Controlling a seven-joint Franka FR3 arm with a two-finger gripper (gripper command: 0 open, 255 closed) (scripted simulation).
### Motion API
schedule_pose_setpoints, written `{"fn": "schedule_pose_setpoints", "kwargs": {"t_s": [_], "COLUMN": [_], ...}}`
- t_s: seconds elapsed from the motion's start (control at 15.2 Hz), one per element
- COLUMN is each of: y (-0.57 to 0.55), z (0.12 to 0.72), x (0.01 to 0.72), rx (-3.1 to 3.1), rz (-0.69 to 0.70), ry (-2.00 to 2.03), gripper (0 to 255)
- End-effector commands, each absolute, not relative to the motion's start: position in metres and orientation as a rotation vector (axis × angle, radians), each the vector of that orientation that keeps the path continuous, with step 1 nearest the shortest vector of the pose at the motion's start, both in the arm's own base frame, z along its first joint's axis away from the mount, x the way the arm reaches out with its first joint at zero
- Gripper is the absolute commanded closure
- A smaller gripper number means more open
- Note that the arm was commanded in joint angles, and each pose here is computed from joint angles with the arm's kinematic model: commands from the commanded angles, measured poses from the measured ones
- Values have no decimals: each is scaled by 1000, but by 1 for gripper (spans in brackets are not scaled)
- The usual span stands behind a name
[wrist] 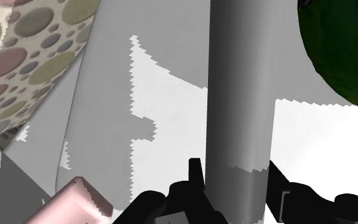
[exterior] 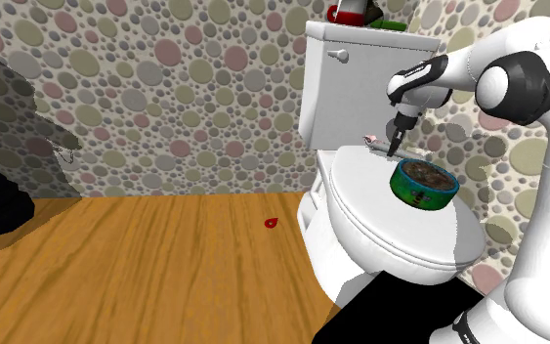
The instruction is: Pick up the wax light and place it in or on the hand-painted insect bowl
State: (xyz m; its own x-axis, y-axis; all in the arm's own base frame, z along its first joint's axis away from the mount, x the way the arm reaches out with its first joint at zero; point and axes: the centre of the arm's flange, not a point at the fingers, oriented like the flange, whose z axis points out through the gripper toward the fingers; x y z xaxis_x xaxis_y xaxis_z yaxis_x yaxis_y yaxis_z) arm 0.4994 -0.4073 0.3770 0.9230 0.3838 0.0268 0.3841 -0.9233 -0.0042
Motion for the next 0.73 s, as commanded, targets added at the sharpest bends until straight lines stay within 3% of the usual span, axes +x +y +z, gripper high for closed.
{"fn": "schedule_pose_setpoints", "kwargs": {"t_s": [0.0,0.66], "y": [-407,-407], "z": [388,441], "x": [499,499], "rx": [-3071,-3071], "rz": [-40,-40], "ry": [-613,-613], "gripper": [255,255]}}
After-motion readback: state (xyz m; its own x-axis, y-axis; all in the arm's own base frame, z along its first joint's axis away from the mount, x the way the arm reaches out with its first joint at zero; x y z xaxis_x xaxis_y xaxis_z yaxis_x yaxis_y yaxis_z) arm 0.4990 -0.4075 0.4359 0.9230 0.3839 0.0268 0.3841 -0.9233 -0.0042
